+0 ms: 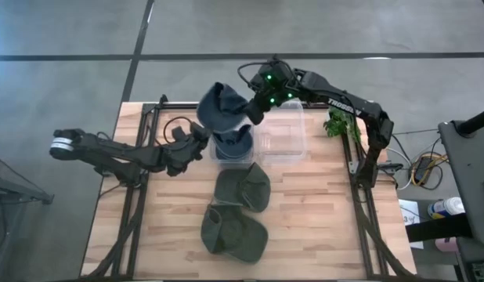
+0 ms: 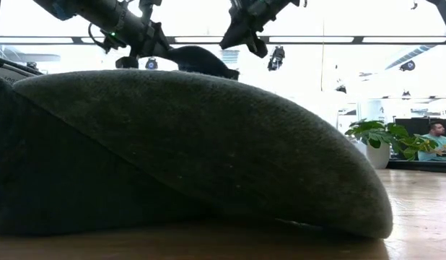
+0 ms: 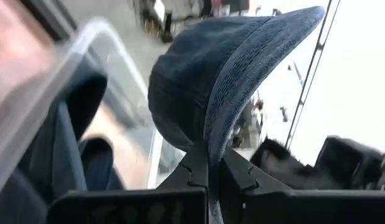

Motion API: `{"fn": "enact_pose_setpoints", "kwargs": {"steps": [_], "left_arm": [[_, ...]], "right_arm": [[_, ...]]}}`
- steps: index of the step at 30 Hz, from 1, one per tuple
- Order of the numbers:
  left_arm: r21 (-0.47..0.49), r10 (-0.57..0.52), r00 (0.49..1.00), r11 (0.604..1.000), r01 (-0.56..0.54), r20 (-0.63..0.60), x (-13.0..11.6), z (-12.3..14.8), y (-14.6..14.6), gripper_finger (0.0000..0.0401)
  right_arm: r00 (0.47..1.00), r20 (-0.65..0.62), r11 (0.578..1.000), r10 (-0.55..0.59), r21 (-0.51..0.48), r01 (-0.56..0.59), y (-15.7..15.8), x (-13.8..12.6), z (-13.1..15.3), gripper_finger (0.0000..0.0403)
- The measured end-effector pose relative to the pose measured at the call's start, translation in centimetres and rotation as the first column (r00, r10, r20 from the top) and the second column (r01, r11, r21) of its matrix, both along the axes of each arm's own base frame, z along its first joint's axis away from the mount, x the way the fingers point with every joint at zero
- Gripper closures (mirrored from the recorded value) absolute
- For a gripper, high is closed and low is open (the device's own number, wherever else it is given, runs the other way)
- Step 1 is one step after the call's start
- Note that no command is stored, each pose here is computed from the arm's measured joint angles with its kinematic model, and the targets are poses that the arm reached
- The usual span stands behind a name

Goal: Pick & Place hat
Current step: Put the blue cap into the left transparent bin

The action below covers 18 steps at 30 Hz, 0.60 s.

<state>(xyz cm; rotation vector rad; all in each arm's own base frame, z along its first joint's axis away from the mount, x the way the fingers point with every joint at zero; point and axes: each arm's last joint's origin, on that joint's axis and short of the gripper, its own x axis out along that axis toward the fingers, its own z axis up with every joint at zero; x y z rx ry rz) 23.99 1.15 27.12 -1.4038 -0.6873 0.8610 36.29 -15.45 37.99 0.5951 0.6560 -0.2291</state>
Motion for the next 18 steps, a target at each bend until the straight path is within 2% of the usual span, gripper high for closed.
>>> {"fn": "enact_pose_setpoints", "kwargs": {"steps": [5,8,12,15,18], "left_arm": [[0.054,0.078,0.997,0.996,-0.076,-0.018,-0.9,0.1,0.2,0.0394],[0.09,0.113,0.993,0.99,-0.11,-0.027,-1.6,0.6,0.3,0.0394],[0.136,0.12,0.992,0.984,-0.113,-0.043,-2.1,1.3,0.4,0.0394],[0.172,0.124,0.991,0.978,-0.113,-0.05,-2.3,1.9,0.4,0.0394],[0.214,0.117,0.991,0.971,-0.102,-0.06,-2.4,2.6,0.4,0.0394]], "right_arm": [[0.999,0.001,0.992,-0.047,0.113,0.047,2.0,0.8,0.0,0.0308],[0.987,0.01,0.978,-0.162,0.135,0.159,3.1,1.5,0.1,0.0271],[0.931,0.092,0.922,-0.354,0.199,0.331,4.0,2.7,0.2,0.0235],[0.888,0.159,0.876,-0.431,0.31,0.37,4.0,3.4,0.1,0.0221],[0.86,0.146,0.824,-0.49,0.398,0.402,3.9,3.6,-0.6,0.0218]]}}
